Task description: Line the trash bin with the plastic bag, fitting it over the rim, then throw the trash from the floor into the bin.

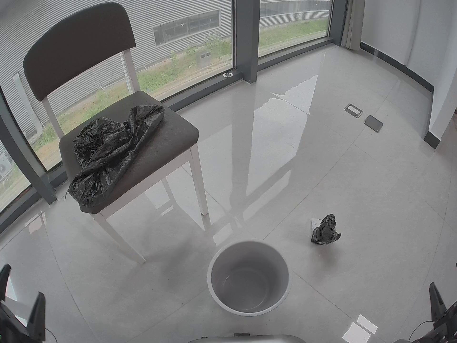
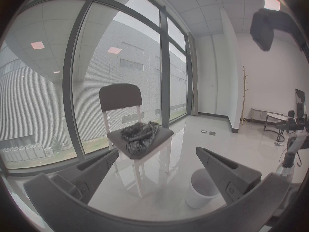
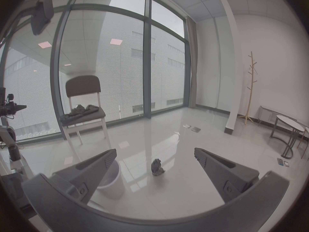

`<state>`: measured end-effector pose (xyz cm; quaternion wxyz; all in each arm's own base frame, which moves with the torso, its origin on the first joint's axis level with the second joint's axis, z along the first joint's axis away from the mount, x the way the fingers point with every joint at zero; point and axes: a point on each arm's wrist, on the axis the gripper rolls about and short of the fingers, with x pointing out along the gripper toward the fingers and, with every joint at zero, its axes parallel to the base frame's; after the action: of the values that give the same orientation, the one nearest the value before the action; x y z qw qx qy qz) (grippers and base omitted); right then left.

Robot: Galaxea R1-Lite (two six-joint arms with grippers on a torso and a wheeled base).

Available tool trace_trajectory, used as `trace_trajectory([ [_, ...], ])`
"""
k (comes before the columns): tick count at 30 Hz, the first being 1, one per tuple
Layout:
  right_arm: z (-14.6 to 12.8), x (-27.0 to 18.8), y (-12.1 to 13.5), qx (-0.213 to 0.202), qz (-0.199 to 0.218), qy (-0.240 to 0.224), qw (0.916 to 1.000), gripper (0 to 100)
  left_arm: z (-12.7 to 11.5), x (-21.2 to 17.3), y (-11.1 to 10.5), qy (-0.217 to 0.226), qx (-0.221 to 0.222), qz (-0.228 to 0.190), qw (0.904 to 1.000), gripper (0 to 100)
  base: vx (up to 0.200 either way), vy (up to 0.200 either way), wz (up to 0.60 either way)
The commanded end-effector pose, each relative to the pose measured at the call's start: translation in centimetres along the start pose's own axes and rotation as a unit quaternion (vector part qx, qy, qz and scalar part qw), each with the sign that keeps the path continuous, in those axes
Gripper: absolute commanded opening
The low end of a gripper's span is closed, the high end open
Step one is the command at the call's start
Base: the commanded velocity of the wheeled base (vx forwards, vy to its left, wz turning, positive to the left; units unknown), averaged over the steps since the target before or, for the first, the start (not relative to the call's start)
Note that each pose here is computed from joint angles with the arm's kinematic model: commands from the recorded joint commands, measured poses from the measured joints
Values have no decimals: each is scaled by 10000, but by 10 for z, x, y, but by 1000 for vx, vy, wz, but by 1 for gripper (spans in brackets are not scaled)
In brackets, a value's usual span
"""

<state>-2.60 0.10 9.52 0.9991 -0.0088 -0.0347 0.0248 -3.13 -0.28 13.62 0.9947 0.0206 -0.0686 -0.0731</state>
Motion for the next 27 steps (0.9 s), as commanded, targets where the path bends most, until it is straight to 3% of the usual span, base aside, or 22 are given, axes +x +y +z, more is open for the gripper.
trace_trajectory([
  [1, 56, 5, 0, 97, 345, -301, 9989, 100, 89, 68, 13, 933, -1, 89, 9956, 100, 0, 0, 0],
  [3, 79, 21, -1, 138, 355, -17, 9993, 100, 123, 126, 25, 1378, -12, 465, 9894, 100, 0, 0, 0],
  [5, 81, 25, -1, 152, 339, 83, 9993, 100, 128, 140, 28, 1488, -15, 559, 9873, 100, 0, 0, 0],
  [6, 84, 43, -2, 210, 300, 626, 9974, 100, 140, 190, 40, 1987, -35, 726, 9774, 100, 0, 0, 0],
  [8, 83, 57, -3, 291, 248, 1032, 9939, 100, 136, 224, 45, 2500, -98, 729, 9654, 100, 0, 0, 0],
  [9, 84, 70, -4, 407, 180, 1314, 9903, 100, 129, 252, 51, 2937, -141, 796, 9525, 100, 0, 0, 0],
  [13, 85, 102, -10, 540, -140, 1902, 9802, 100, 111, 307, 61, 3612, -482, 922, 9267, 100, 0, 0, 0],
  [19, 110, 116, -12, 491, -122, 1729, 9836, 100, 63, 355, 69, 4426, -1048, 1163, 8830, 100, 0, 0, 0],
  [25, 117, 128, -13, 455, -130, 1842, 9817, 100, 30, 367, 70, 4829, -1316, 1296, 8560, 100, 0, 0, 0],
  [27, 116, 133, -14, 428, -133, 1895, 9809, 100, 15, 369, 75, 5012, -1432, 1420, 8415, 100, 0, 0, 0],
])
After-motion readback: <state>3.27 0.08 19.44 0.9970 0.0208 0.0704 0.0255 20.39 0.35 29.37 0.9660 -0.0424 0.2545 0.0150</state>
